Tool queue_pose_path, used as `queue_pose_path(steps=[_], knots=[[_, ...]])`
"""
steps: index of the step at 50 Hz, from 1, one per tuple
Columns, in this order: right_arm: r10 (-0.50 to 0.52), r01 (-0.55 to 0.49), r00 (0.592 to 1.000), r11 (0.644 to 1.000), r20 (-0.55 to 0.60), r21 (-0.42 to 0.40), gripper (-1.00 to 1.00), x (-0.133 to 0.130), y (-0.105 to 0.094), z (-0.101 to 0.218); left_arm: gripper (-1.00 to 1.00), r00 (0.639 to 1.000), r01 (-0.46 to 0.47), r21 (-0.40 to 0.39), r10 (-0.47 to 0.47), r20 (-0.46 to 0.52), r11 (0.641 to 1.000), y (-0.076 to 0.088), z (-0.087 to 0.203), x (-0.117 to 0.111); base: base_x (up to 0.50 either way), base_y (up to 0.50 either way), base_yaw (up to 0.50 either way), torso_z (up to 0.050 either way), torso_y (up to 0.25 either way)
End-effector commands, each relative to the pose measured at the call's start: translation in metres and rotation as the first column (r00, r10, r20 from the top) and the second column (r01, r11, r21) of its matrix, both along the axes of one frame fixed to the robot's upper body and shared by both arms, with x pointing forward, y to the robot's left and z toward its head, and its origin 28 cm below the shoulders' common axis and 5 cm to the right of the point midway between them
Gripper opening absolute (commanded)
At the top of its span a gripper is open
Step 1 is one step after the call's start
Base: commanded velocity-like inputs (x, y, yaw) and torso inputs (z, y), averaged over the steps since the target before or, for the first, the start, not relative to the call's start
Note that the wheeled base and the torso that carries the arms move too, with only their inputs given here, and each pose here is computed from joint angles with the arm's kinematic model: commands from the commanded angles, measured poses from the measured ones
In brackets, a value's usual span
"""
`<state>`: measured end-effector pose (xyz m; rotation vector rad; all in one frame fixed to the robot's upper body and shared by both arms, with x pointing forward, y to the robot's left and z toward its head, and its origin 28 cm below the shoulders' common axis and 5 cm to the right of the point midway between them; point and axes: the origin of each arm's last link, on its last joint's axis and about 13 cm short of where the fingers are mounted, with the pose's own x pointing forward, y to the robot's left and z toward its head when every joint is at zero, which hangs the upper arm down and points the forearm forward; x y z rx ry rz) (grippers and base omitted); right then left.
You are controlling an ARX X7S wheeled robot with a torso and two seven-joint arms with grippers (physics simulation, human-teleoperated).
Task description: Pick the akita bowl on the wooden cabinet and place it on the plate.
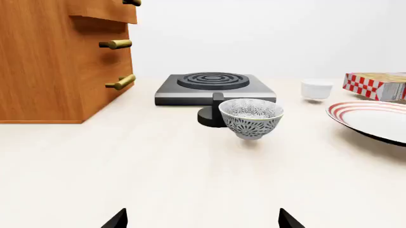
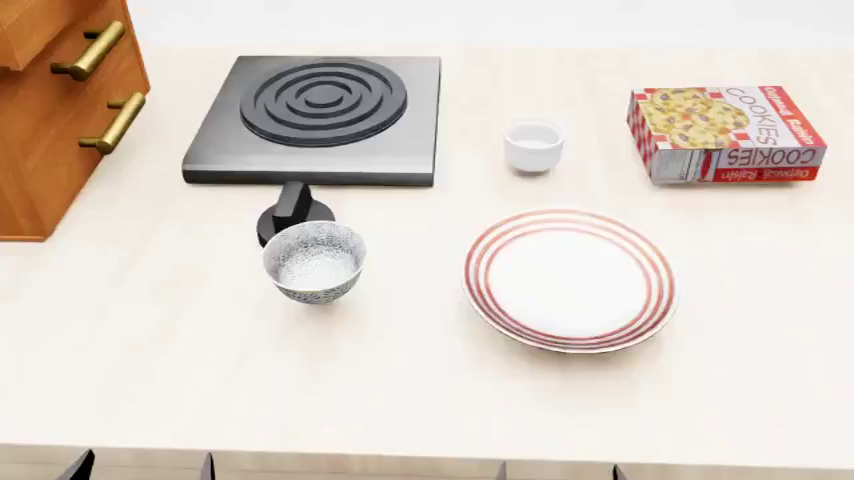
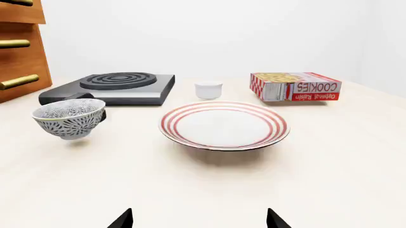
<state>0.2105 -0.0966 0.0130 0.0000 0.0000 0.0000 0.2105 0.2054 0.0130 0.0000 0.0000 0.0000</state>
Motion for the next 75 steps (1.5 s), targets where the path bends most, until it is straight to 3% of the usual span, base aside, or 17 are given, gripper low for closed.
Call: queue_pose_path(steps=[1, 20, 21, 22, 42, 45, 47, 57, 62, 68, 69, 75], knots=[[0.0, 0.0, 1.0, 1.0, -0.003, -0.006, 1.0, 0.0, 0.001, -0.001, 1.0, 1.0, 0.0, -0.001, 0.0, -0.001, 1.0, 0.0, 0.0, 0.0, 0.0, 0.0, 0.0, 0.0, 0.0], [-0.006, 0.006, 1.0, 1.0, -0.004, 0.008, 1.0, 0.001, 0.0, 0.001, 1.0, 1.0, -0.009, 0.023, 0.009, -0.008, 1.0, 0.0, -0.001, 0.001, 0.0, 0.0, 0.0, 0.0, 0.0], [-0.102, 0.101, 0.995, 0.995, 0.015, 0.018, 1.0, 0.005, -0.002, 0.002, 1.0, 0.997, 0.067, 0.094, -0.064, -0.03, 0.993, -0.004, -0.002, -0.002, 0.0, 0.0, 0.0, 0.0, 0.0], [-0.005, 0.005, 1.0, 1.0, -0.004, 0.007, 1.0, 0.001, 0.0, 0.001, 1.0, 1.0, -0.008, 0.028, 0.009, -0.012, 1.0, 0.0, -0.001, 0.001, 0.0, 0.0, 0.0, 0.0, 0.0], [-0.014, 0.014, 1.0, 1.0, -0.004, 0.023, 1.0, 0.002, -0.002, 0.002, 1.0, 1.0, 0.007, 0.038, -0.007, 0.007, 0.999, -0.001, 0.0, -0.002, 0.0, 0.0, 0.0, 0.0, 0.0], [-0.021, 0.02, 0.999, 1.0, 0.034, 0.02, 1.0, 0.001, -0.002, 0.012, 1.0, 0.999, 0.022, 0.108, -0.026, 0.037, 0.994, -0.002, 0.002, -0.006, 0.0, 0.0, 0.0, 0.0, 0.0], [-0.016, 0.012, 0.997, 0.999, 0.072, 0.053, 1.0, -0.001, -0.002, 0.027, 1.0, 0.998, 0.016, 0.066, -0.02, 0.058, 0.998, -0.003, 0.008, -0.006, 0.0, 0.0, 0.0, 0.0, 0.0], [0.014, -0.029, 0.968, 0.998, 0.252, 0.058, 1.0, -0.015, 0.001, 0.092, 1.0, 0.962, -0.016, 0.073, -0.005, 0.274, 0.997, -0.005, 0.075, -0.019, 0.0, 0.0, 0.0, 0.0, 0.0], [0.022, -0.042, 0.947, 0.998, 0.321, 0.055, 1.0, -0.023, 0.002, 0.117, 1.0, 0.954, -0.011, 0.093, -0.017, 0.3, 0.996, -0.008, 0.086, -0.025, 0.0, 0.0, 0.0, 0.0, 0.0], [0.009, -0.05, 0.916, 0.994, 0.401, 0.093, 1.0, -0.029, 0.005, 0.141, 1.0, 0.956, -0.039, 0.054, 0.021, 0.294, 0.998, -0.007, 0.093, -0.025, 0.0, 0.0, 0.0, 0.0, 0.0], [0.035, -0.064, 0.92, 0.996, 0.391, 0.06, 1.0, -0.03, 0.006, 0.141, 1.0, 0.956, -0.046, 0.051, 0.029, 0.29, 0.998, -0.007, 0.093, -0.025, 0.0, 0.0, 0.0, 0.0, 0.0], [0.011, -0.051, 0.905, 0.995, 0.426, 0.084, 1.0, -0.04, 0.002, 0.149, 1.0, 0.961, -0.059, 0.023, 0.05, 0.271, 0.998, -0.006, 0.098, -0.026, 0.0, 0.0, 0.0, 0.0, 0.0]])
